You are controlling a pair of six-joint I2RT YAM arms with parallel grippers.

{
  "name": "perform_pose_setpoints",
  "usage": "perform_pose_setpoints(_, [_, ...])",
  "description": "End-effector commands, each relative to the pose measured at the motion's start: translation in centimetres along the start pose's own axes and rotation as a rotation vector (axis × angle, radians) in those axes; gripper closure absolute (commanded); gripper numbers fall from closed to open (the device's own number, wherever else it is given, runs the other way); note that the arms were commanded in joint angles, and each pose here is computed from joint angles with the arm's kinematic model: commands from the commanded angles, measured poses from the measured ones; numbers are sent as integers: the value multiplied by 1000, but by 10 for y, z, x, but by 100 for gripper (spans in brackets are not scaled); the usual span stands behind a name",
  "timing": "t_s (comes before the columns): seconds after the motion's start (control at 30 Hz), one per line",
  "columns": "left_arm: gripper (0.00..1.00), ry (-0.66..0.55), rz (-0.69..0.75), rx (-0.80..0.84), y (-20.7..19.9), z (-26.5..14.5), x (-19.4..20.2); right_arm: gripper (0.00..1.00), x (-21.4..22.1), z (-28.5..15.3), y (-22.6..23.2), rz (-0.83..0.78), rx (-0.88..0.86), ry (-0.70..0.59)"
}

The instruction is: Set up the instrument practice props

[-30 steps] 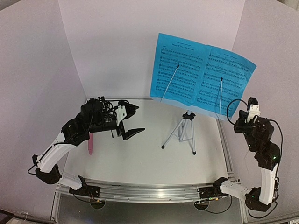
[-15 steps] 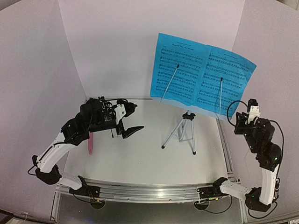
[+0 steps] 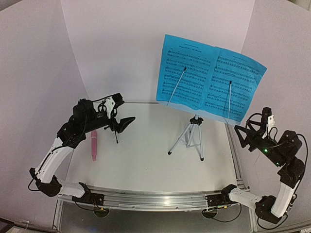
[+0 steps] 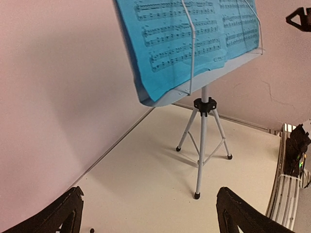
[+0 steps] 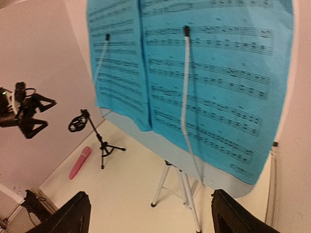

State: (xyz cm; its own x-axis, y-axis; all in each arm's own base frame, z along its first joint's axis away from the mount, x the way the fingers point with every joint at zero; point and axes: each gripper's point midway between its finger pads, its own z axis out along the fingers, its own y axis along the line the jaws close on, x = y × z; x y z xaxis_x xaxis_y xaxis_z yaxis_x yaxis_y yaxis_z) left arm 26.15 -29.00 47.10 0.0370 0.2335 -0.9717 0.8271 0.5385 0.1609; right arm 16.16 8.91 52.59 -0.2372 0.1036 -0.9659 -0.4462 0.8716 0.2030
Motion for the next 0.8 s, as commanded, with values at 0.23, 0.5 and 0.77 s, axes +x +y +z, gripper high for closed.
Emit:
perform_pose_setpoints(0.23, [6,-102,-223,-269,85,-81,3,12,-15,74,88,101,-547,3])
perform_pose_setpoints(0.5, [7,-59,-351,-465,117,-126,52,12,7,117,114,41,-609,71])
perform_pose_setpoints(0.77, [8,-25,-413,-531,135,-138,78,12,65,141,232,-326,-742,131])
